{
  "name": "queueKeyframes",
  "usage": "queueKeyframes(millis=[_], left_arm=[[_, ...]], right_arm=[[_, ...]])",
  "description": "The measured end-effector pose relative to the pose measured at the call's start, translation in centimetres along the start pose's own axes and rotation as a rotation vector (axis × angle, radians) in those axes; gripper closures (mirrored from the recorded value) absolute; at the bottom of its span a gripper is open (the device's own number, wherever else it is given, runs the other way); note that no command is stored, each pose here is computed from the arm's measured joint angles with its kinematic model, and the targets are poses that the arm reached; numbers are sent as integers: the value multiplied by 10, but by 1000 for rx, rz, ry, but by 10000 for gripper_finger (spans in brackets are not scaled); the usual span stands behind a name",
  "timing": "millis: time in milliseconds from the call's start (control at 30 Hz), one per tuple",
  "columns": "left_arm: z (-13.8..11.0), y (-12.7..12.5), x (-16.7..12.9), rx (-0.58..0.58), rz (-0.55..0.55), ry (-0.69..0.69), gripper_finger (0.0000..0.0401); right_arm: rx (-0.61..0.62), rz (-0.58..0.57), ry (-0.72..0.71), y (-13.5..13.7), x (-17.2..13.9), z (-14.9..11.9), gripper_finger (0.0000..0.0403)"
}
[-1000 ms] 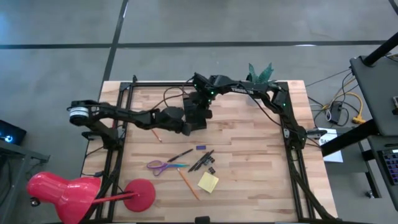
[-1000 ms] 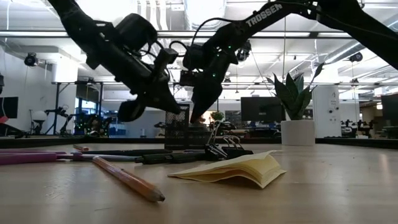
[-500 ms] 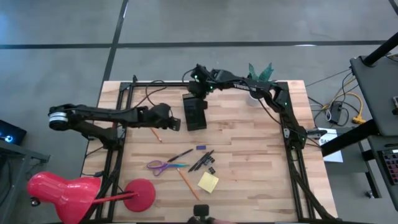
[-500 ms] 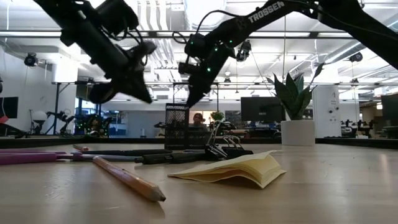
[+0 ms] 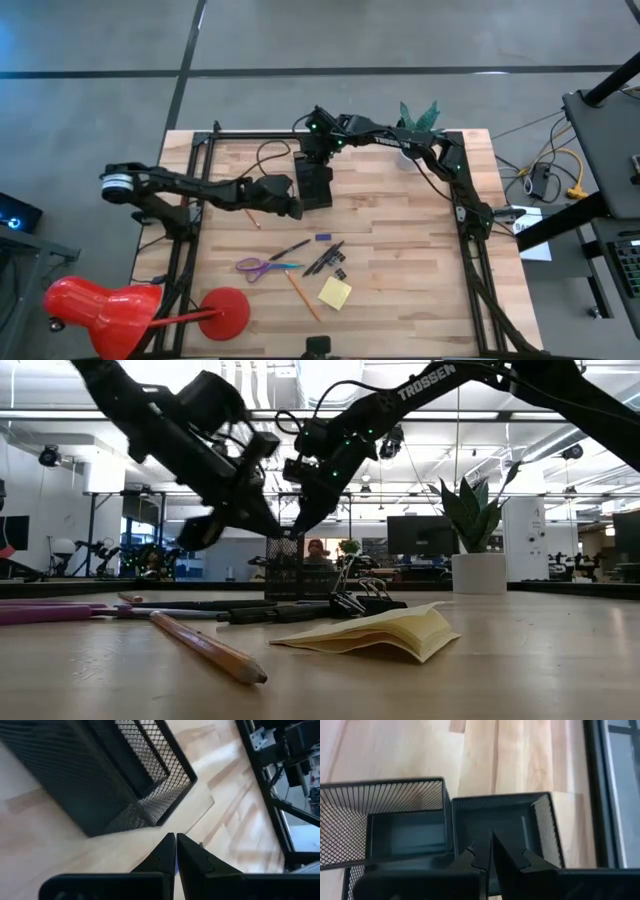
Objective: Pick and place office supplies into organizer
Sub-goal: Prepare the desk organizer to put the office items
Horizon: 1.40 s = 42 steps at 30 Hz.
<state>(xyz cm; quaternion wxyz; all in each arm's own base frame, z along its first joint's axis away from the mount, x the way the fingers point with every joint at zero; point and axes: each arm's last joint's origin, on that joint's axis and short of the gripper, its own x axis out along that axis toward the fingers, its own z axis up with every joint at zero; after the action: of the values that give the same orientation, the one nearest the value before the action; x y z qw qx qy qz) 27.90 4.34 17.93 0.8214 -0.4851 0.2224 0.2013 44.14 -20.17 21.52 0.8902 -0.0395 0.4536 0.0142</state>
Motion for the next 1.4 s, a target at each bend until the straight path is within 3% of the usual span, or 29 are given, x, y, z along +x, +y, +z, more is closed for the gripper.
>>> queueKeyframes(millis=[233,500,667,833,1100,1267,1400], left_arm=[[-1,3,15,-1,48,-7,401],[2,3,-4,6,124,-31,401],[-3,12,-23,17,277,-16,401],[-6,20,-44,6,398,-33,401],[-5,10,-56,-11,319,-86,401],[-10,-7,-46,-6,150,-80,401],[-15,-10,-33,-20,116,-79,401]], right_arm=[[-44,53,31,10,11,-9,394],[-102,191,57,39,22,-11,394],[-136,268,83,60,23,-7,394],[-154,195,103,63,8,0,394],[-233,87,-54,55,-27,29,394],[-256,64,-113,54,-14,35,394],[-245,87,-67,54,0,27,394]])
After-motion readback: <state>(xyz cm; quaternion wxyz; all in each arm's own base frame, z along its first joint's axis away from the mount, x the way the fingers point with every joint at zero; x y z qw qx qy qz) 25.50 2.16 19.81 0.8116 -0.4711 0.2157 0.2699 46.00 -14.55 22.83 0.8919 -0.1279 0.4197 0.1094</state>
